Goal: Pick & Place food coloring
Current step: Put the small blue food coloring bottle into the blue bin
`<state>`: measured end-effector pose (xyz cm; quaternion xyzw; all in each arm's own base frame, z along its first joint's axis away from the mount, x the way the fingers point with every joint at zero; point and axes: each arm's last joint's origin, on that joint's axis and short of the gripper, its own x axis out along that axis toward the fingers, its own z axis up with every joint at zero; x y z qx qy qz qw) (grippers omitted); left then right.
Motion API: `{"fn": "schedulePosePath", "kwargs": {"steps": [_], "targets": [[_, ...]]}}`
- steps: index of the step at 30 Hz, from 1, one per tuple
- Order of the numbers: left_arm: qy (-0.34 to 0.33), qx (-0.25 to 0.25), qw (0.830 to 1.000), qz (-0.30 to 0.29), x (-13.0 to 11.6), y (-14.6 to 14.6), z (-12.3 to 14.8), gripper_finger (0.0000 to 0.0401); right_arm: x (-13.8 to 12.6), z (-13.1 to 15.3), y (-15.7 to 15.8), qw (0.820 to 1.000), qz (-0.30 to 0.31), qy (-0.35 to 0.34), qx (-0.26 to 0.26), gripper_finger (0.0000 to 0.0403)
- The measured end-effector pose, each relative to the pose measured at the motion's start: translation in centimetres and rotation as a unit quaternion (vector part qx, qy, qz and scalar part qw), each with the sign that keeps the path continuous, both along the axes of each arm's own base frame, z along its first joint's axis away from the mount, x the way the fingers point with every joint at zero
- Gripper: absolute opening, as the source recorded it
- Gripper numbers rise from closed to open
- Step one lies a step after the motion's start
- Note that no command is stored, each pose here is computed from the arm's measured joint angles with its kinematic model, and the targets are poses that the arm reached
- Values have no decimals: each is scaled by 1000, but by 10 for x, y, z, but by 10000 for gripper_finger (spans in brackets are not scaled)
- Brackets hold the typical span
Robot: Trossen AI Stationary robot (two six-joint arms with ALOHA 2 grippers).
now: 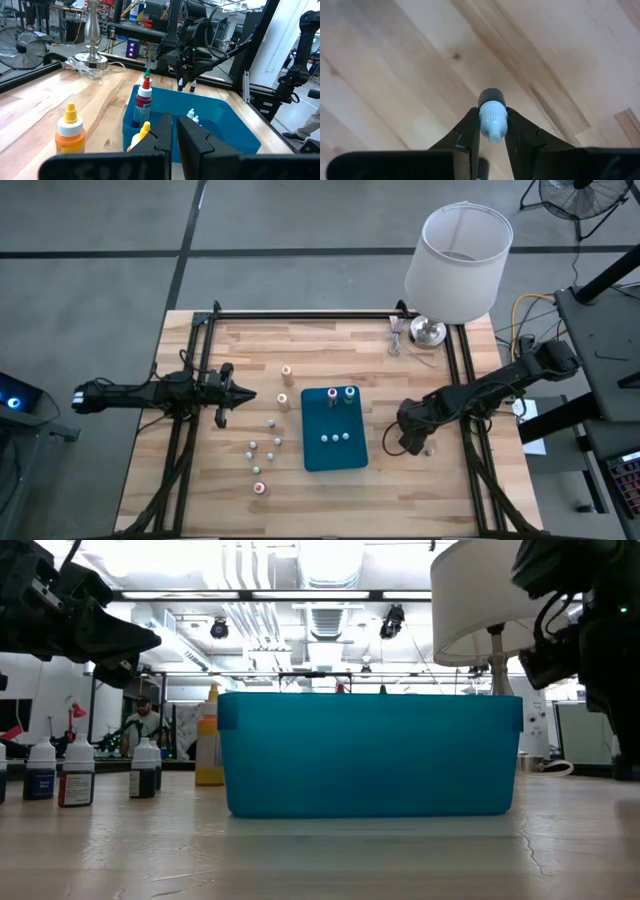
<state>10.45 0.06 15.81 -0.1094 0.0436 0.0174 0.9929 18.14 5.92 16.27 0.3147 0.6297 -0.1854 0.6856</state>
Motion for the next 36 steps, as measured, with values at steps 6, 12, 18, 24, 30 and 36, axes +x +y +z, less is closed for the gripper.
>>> {"fn": "schedulePosePath", "kwargs": {"steps": [6,12,18,24,30,36], "targets": [[0,0,1000,0,0,0,0,0,5,19,1,999,26,-21,1,60],[0,0,1000,0,0,0,0,0,17,46,4,995,80,-63,-1,59],[0,0,1000,0,0,0,0,0,29,73,1,988,114,-105,-8,58],[-1,0,1000,0,0,0,0,0,47,93,0,981,160,-110,-27,57],[-1,0,1000,0,0,0,0,0,76,103,5,969,219,-102,-46,57],[-1,0,1000,0,0,0,0,0,107,107,10,953,276,-107,-59,57]]}}
